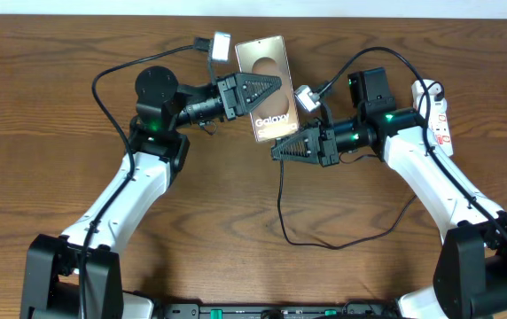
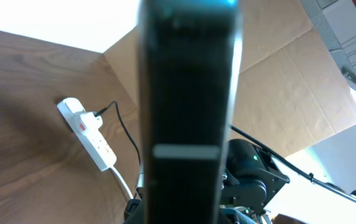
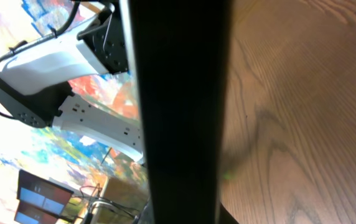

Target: Plug charger to phone and switch on socket

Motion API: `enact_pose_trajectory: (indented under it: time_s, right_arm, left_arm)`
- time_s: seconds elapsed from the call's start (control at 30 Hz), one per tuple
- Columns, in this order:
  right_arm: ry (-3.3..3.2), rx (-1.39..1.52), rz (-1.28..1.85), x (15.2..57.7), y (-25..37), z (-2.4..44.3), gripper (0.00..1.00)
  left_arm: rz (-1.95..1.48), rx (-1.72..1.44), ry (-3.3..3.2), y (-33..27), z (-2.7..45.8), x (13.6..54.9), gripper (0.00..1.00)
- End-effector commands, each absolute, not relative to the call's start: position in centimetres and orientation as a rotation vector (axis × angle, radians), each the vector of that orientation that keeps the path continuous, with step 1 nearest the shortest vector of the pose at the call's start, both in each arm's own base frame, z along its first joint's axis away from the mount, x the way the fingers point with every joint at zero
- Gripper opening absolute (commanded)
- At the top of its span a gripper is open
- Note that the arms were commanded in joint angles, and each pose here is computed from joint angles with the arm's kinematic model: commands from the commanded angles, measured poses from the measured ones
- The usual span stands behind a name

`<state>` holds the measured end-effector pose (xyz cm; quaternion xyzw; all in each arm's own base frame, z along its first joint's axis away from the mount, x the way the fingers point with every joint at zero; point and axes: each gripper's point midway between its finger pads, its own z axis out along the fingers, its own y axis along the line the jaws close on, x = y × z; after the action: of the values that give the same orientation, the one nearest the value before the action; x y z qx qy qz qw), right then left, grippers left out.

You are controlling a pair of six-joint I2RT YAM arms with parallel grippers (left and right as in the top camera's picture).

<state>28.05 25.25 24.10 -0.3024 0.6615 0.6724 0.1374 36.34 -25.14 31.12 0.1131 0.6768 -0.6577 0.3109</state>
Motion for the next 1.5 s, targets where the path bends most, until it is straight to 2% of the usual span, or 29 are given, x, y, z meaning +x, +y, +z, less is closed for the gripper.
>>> enact_pose_trajectory:
  time_s: [0.0, 0.37, 0.43, 0.57, 0.67, 0.77, 0.87, 1.07, 1.37, 1.47]
  right_arm:
    - [1.854, -0.878, 1.982, 28.7, 24.9, 26.2, 0.01]
    - [1.839, -0.873, 1.962, 30.0, 24.7, 27.0, 0.01]
    - [1.843, -0.869, 1.965, 30.1, 24.7, 27.1, 0.07]
    - [1.844, -0.868, 1.966, 30.1, 24.7, 27.1, 0.29]
    - [1.844, -0.868, 1.966, 30.1, 24.7, 27.1, 0.38]
    - [1.844, -0.867, 1.966, 30.1, 24.7, 27.1, 0.52]
    - [1.847, -0.864, 1.969, 30.1, 24.7, 27.1, 0.55]
    - [1.868, -0.819, 1.968, 30.5, 23.9, 26.9, 0.71]
    - [2.019, -0.727, 1.802, 30.2, 21.3, 23.1, 0.74]
    - [1.997, -0.745, 1.804, 29.8, 21.1, 23.2, 0.77]
  left_arm:
    - [-1.859, 0.535, 1.824, -26.9, 30.8, 32.0, 0.08]
    - [-1.862, 0.540, 1.825, -27.0, 30.7, 31.9, 0.07]
    - [-1.860, 0.536, 1.825, -26.9, 30.8, 32.0, 0.07]
    - [-1.859, 0.533, 1.825, -26.9, 30.8, 32.0, 0.07]
    - [-1.858, 0.532, 1.824, -26.9, 30.8, 32.0, 0.07]
    - [-1.852, 0.520, 1.824, -26.9, 30.8, 32.2, 0.07]
    - [-1.839, 0.495, 1.820, -26.9, 30.8, 32.6, 0.07]
    - [-1.825, 0.461, 1.818, -26.8, 30.9, 33.1, 0.07]
    - [-1.792, 0.395, 1.809, -26.6, 30.9, 34.2, 0.07]
    - [-1.795, 0.396, 1.819, -26.7, 30.8, 34.1, 0.07]
